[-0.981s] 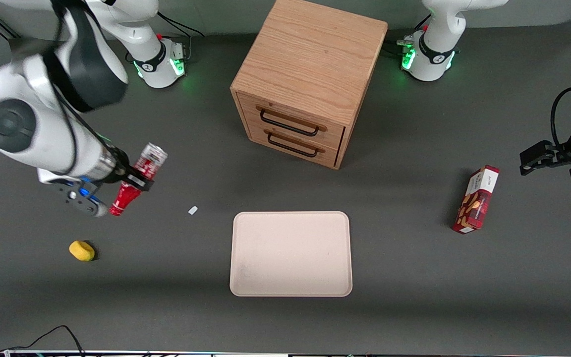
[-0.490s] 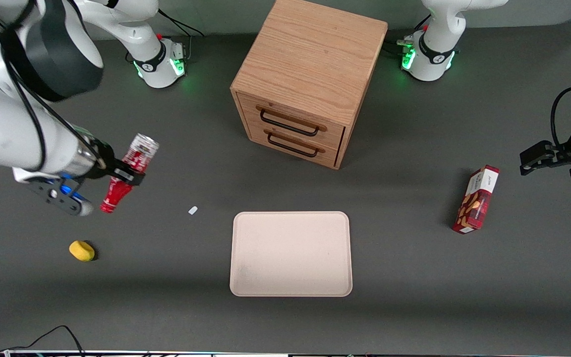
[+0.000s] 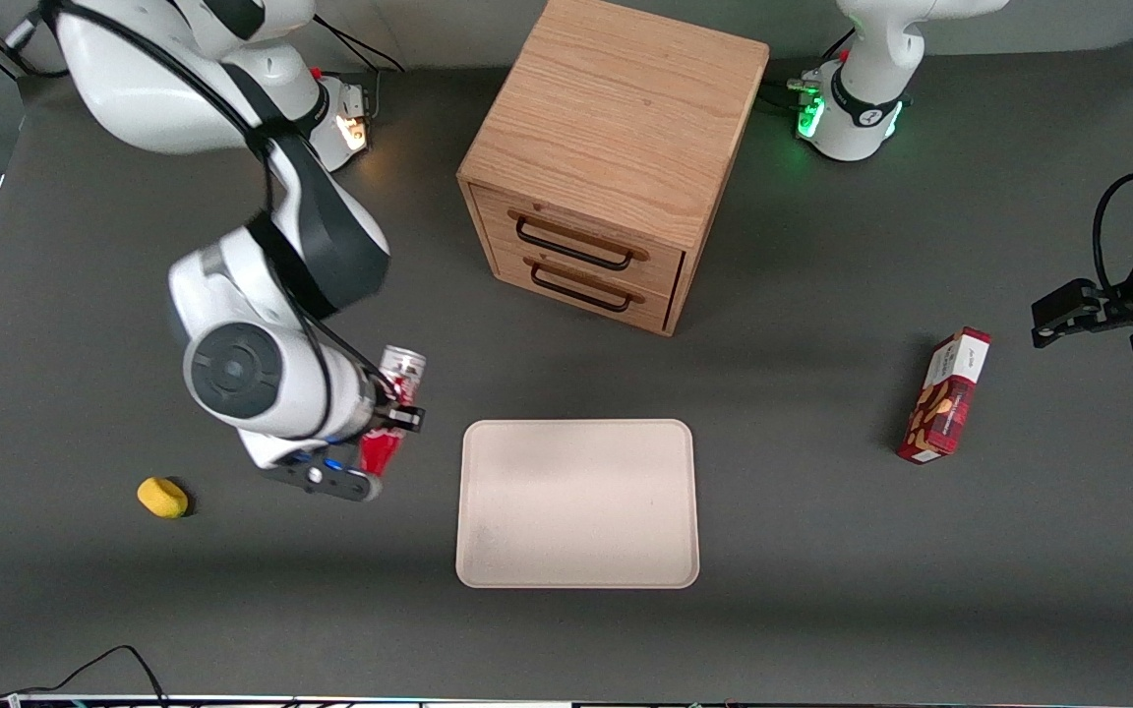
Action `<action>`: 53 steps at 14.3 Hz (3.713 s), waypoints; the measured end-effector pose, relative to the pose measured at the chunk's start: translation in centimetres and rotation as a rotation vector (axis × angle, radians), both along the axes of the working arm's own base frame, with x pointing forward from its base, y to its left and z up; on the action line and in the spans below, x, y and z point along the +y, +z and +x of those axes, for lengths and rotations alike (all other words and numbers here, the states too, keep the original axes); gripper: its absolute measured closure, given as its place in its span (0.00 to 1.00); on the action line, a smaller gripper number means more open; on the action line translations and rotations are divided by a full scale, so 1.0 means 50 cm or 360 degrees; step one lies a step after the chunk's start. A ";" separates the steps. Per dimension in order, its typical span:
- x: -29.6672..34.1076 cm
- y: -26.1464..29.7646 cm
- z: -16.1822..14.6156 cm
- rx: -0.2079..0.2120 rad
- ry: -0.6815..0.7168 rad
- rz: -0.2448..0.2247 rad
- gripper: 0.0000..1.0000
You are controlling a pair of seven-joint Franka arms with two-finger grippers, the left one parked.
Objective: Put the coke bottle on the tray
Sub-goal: 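Carry the bottle over the cream tray with the right gripper, then lower the bottle onto the tray and open the right gripper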
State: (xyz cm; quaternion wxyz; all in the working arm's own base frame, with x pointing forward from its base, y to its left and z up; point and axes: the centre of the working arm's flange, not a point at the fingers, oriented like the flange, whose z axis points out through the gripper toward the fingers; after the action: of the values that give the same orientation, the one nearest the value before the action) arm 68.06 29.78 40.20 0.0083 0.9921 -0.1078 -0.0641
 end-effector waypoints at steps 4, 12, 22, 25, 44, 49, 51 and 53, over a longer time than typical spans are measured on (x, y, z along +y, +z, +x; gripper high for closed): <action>0.030 -0.160 0.043 -0.0093 0.0277 0.0062 0.44; 0.099 -0.356 0.048 -0.0222 0.0448 0.0060 0.44; 0.108 -0.419 0.051 -0.0291 0.0460 0.0056 0.44; 0.105 -0.418 0.053 -0.0293 0.0458 0.0052 0.40; 0.106 -0.405 0.059 -0.0314 0.0454 0.0057 0.00; 0.103 -0.370 0.056 -0.0252 0.0437 0.0029 0.00; 0.105 -0.352 0.056 -0.0251 0.0428 0.0028 0.00; 0.105 -0.335 0.051 -0.0222 0.0424 0.0016 0.00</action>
State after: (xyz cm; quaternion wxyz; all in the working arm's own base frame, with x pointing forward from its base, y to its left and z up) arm 70.62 35.03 23.46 0.0042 0.9997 0.0249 0.0060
